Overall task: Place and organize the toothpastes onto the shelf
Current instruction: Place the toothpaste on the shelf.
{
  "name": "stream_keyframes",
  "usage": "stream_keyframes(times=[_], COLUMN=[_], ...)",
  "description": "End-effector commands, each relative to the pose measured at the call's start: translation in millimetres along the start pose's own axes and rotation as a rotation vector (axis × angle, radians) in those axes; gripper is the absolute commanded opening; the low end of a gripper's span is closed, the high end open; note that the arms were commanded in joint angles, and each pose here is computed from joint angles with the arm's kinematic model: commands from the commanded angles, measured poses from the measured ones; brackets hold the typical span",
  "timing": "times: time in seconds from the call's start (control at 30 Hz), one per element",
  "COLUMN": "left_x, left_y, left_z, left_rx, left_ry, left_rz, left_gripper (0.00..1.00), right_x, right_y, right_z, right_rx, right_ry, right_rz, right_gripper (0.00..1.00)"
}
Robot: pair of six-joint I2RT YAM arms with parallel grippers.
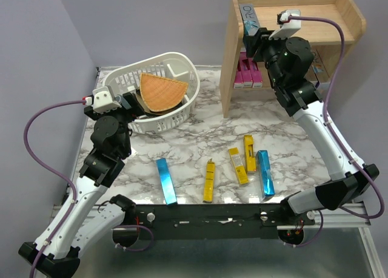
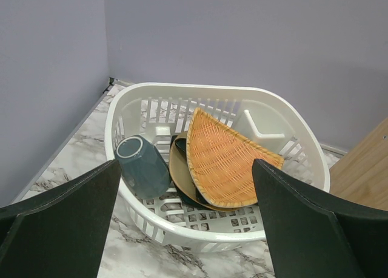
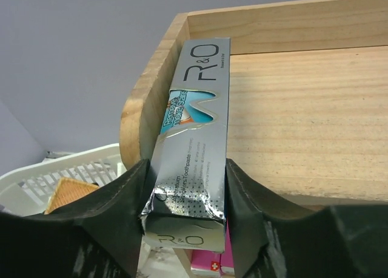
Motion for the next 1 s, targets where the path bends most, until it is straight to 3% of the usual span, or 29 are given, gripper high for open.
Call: stream_keyframes(times=[0.0,0.3,0.6,0.97], left_x=[-1,-1,-2,-3], left_y=[1,1,-1,-2], left_z=[1,1,2,3], left_rx=[0.006,0.004,0.000,-0.004], left_ry=[-0.004,-0.002,0.001,0.003], left_rz=[-0.014,-0.015,-0.014,-0.013], left_gripper=[0.99,0.99,0.99,0.99], right_x=[-5,-18,-20,1], right_y=[9,17,21,35], right_z=[4,12,18,11], right_rx=[-0.036,-0.054,-0.101,-0.115], right_ry=[0.037,0.082,0.123,0.117], right_rz=[-0.024,-0.046,-0.058,-0.105], right_gripper=[0.51,0.49,0.72,0.75])
Point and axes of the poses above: each gripper's point midway between its finger pads, its own x axis back along the fingers, its own z axis along the line the jaws close on, y = z × x, the point moved 7 cm from there along x, back along the fingers, and after that the axes turned 6 degrees about x, right-handed, at the moved point
